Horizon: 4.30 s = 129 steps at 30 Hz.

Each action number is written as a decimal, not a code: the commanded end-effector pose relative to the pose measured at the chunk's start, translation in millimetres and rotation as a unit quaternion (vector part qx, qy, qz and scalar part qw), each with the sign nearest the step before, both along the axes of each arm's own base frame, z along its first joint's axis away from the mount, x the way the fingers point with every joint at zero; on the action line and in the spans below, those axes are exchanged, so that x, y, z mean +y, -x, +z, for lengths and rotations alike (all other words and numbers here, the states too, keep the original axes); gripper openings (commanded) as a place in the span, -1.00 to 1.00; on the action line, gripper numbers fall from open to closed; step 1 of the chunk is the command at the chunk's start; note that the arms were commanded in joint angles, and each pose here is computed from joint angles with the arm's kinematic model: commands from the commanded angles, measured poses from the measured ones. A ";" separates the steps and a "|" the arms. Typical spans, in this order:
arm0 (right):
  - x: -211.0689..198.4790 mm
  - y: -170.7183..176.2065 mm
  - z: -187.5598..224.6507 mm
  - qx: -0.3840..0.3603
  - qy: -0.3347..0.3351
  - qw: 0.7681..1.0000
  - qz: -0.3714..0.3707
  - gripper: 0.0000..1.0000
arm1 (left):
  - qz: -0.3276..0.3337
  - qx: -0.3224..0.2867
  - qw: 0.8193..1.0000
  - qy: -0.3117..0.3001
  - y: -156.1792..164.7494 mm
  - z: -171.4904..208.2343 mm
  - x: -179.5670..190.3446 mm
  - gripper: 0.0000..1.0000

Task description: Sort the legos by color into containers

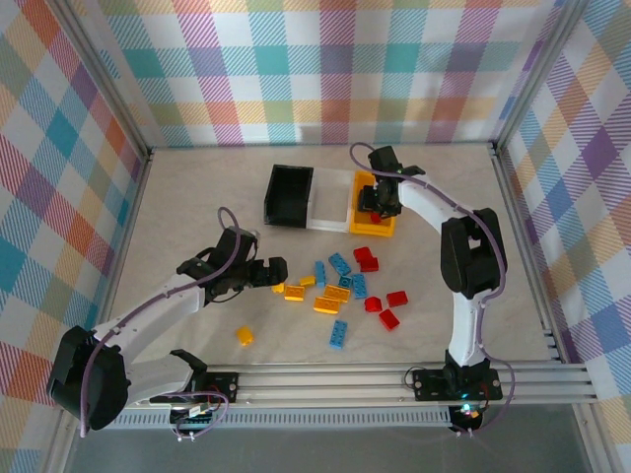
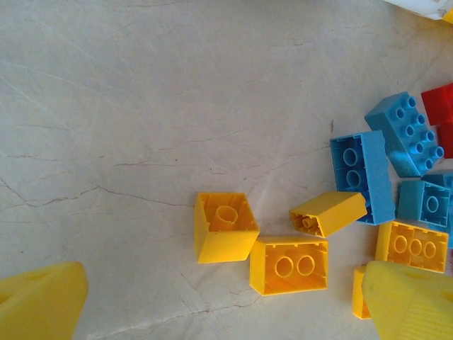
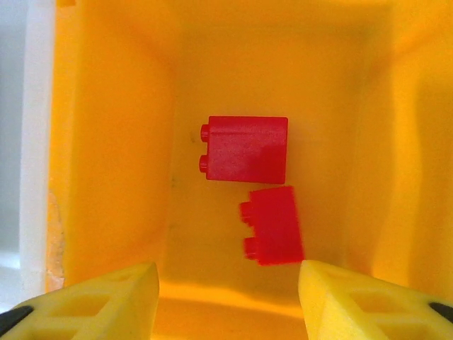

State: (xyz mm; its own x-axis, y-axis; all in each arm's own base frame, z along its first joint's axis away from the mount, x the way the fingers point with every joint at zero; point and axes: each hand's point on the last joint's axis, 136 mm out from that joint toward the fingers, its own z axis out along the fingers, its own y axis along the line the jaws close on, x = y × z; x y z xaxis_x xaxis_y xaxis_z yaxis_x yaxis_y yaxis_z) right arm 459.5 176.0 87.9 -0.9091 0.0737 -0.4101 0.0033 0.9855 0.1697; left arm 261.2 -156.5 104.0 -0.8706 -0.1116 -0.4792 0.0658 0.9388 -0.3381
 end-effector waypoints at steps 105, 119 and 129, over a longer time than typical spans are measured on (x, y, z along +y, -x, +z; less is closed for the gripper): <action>5.2 18.6 36.6 0.011 -0.009 1.000 0.021 0.02 | -0.067 -0.012 0.997 -0.039 18.0 9.1 -28.4 0.99; 9.3 -9.4 -0.3 0.034 -0.010 0.999 0.020 0.16 | -0.059 -0.007 0.998 -0.031 21.1 9.0 -23.4 1.00; 11.0 -2.9 31.5 0.001 -0.031 0.999 0.029 0.39 | -0.060 -0.001 0.998 -0.018 22.4 9.1 -27.6 1.00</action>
State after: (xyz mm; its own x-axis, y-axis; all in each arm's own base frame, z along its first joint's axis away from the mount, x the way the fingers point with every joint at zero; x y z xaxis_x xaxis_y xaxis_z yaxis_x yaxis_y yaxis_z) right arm 466.1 184.4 89.8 -0.9320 0.0495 -0.3590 -0.0213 0.9814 0.1907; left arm 243.1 -185.7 113.2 -0.8688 0.0182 -0.4948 0.1839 0.9397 -0.2884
